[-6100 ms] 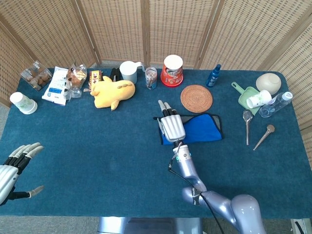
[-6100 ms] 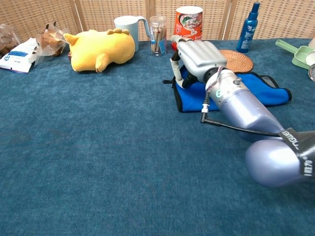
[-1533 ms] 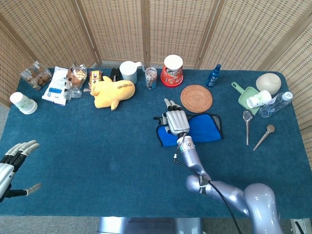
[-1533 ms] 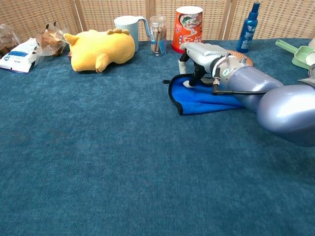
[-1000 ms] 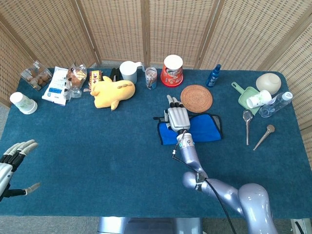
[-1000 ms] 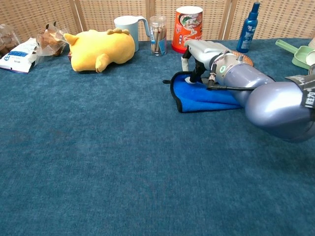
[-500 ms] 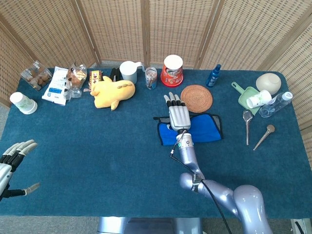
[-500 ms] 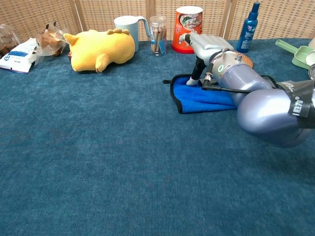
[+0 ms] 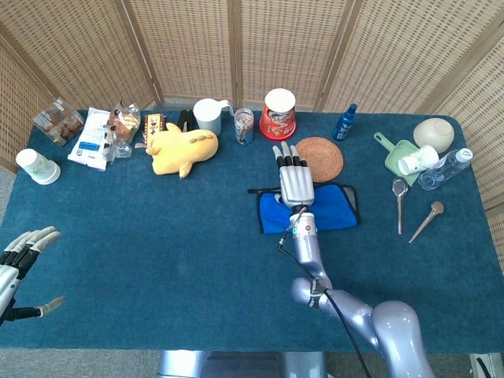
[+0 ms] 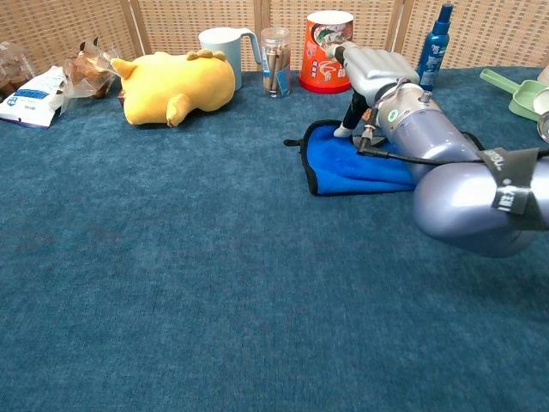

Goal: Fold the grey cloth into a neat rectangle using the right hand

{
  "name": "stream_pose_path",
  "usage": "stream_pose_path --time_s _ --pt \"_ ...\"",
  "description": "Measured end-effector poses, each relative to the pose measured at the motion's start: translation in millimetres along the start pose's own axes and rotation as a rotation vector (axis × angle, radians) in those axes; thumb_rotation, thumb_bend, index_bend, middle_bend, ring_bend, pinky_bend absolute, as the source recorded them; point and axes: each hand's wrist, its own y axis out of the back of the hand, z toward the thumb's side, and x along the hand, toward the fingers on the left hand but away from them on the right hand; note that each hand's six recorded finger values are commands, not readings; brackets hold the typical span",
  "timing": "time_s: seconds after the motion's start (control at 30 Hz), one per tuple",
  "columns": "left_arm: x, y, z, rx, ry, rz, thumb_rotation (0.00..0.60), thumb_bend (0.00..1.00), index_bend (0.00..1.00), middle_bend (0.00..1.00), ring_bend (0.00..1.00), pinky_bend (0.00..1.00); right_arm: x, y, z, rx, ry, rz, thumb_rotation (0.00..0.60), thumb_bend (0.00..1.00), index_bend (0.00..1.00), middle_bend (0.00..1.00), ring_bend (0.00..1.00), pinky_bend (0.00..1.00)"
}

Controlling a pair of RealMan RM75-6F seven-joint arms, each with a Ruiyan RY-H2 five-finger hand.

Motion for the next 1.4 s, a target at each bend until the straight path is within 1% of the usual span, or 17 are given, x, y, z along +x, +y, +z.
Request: stream_pose_path --time_s 0.1,0.2,0.37,0.4,0.47,0.53,0.77,1.0,1.23,1.4 --pt "0 0 0 0.001 0.000 0.002 0.600 0.24 0.07 0.00 0.00 0.06 -2 -1 -1 0.002 -0.018 -0.007 0.600 0.00 0.01 0.00 0.00 0.27" --pt "0 1 -1 0.001 0.002 0.004 0.600 0.24 0.07 0.00 0.00 0.06 -4 -7 -1 0.018 -0.032 0.010 0.600 0.00 0.00 0.00 0.00 0.27" --pt "1 1 -2 0.000 0.005 0.004 0.600 0.24 0.07 0.00 0.00 0.06 -4 -7 3 0.006 -0.027 0.006 0.600 0.00 0.00 0.00 0.00 0.27" --pt "1 1 -2 0.001 0.005 0.003 0.600 0.24 0.07 0.00 0.00 0.06 -4 -6 4 -0.001 -0.025 0.005 0.600 0.01 0.00 0.00 0.00 0.27" --pt "1 1 -2 0.002 0.005 0.002 0.600 0.24 0.07 0.00 0.00 0.06 -3 -5 5 -0.011 -0.021 0.006 0.600 0.09 0.00 0.00 0.00 0.27" --pt "1 1 -2 0.002 0.006 0.001 0.600 0.24 0.07 0.00 0.00 0.06 -2 -5 7 -0.023 -0.017 0.009 0.600 0.13 0.00 0.00 0.00 0.27" --pt "1 -1 -1 0.004 0.004 -0.004 0.600 0.24 0.07 0.00 0.00 0.06 2 -1 7 -0.053 -0.002 0.022 0.600 0.13 0.00 0.00 0.00 0.27" --pt "1 0 -1 0.001 0.005 -0.002 0.600 0.24 0.07 0.00 0.00 0.06 -3 7 0 -0.033 -0.023 -0.001 0.600 0.10 0.02 0.00 0.00 0.27" --pt "2 2 -4 -0.004 0.015 0.005 0.600 0.24 0.07 0.00 0.00 0.06 -9 1 -7 -0.003 -0.052 0.000 0.600 0.07 0.02 0.00 0.00 0.27" --pt "3 3 -5 -0.004 0.021 0.007 0.600 0.24 0.07 0.00 0.00 0.06 -13 -1 -5 -0.001 -0.055 -0.005 0.600 0.06 0.03 0.00 0.00 0.27"
